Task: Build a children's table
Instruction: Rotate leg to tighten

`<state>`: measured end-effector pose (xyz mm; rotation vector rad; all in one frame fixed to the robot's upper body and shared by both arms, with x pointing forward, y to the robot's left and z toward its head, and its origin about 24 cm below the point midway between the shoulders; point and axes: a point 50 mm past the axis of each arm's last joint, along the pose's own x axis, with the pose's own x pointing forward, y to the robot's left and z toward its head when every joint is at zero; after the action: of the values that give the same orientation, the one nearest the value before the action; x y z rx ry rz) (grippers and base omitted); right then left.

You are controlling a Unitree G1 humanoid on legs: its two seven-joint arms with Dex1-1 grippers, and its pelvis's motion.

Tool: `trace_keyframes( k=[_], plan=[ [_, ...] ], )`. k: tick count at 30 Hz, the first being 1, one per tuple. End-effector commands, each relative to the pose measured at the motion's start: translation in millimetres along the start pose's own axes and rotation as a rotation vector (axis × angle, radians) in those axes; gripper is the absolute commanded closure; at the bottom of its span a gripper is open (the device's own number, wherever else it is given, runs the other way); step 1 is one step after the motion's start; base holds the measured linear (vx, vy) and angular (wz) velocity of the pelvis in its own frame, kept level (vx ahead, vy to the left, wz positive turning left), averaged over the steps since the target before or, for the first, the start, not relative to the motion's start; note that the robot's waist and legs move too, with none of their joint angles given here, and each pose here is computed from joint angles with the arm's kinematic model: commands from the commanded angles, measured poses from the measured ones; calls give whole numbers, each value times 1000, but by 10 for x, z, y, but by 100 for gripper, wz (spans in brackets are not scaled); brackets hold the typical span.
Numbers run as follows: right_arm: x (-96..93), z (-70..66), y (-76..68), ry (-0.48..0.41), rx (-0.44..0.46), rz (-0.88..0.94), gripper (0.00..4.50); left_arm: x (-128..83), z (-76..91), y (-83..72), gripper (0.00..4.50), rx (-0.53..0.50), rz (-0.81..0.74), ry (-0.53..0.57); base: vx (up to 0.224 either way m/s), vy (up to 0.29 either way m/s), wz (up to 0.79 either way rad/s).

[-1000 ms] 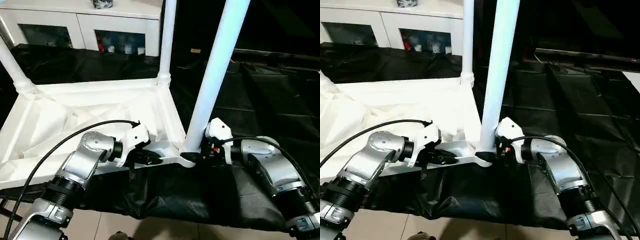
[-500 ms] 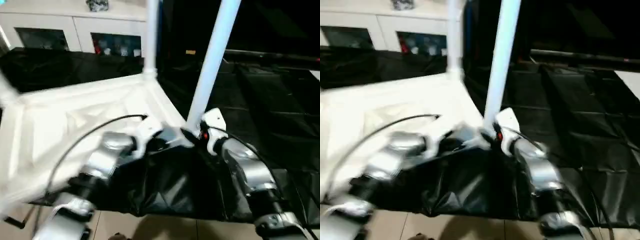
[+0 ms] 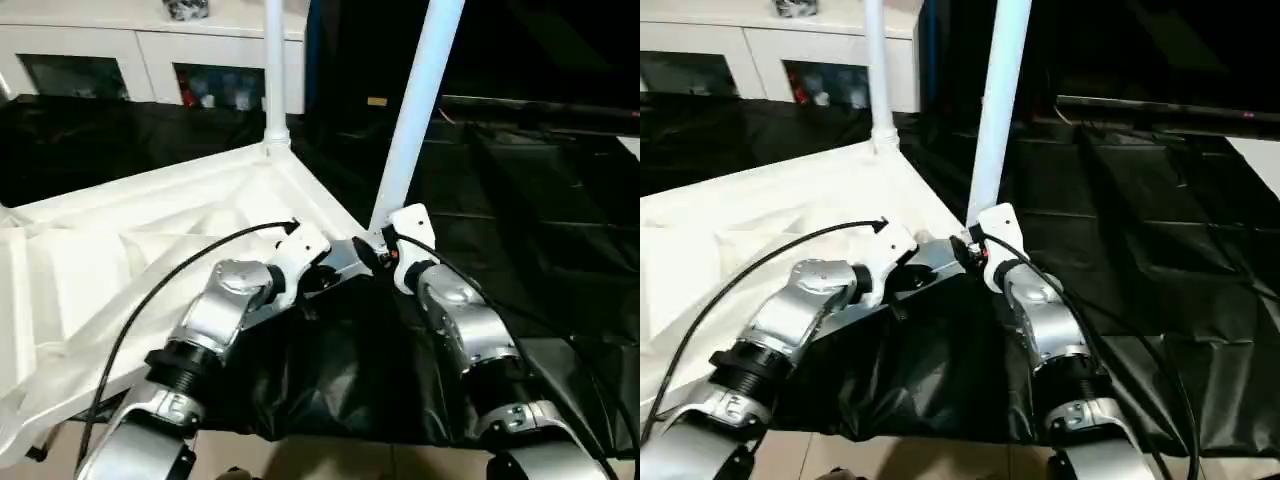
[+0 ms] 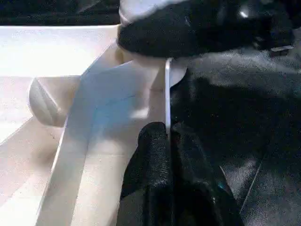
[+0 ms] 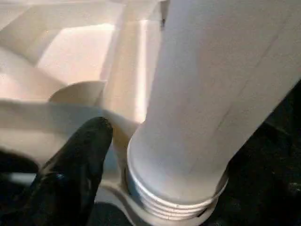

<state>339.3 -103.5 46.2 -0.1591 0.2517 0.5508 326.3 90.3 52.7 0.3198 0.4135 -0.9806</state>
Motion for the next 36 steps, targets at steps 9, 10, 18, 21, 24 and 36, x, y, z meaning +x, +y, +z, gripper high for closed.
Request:
trace_keyframes(
  k=[9, 10, 18, 21, 24, 36],
  plan=[
    [-225, -32, -11, 17, -115, 391, 73, -157, 175, -140, 450, 108, -251, -150, 0, 0, 0],
    [-225, -32, -11, 17, -115, 391, 73, -157, 175, -140, 450, 108, -251, -150, 0, 0, 0],
    [-479, -46, -38, 57, -167, 626, 100, -292, 99, -175, 450, 137, -383, -110, 0, 0, 0],
    [-533, -73, -30, 79, -180, 670, 131, -337, 65, -177, 450, 137, -418, -92, 0, 0, 0],
    [-589, -108, 1, 110, -196, 723, 147, -406, 11, -167, 450, 139, -459, -62, 0, 0, 0],
    [-466, -171, 129, 90, -132, 601, 175, -307, 37, -81, 450, 124, -311, -64, 0, 0, 0]
  ],
)
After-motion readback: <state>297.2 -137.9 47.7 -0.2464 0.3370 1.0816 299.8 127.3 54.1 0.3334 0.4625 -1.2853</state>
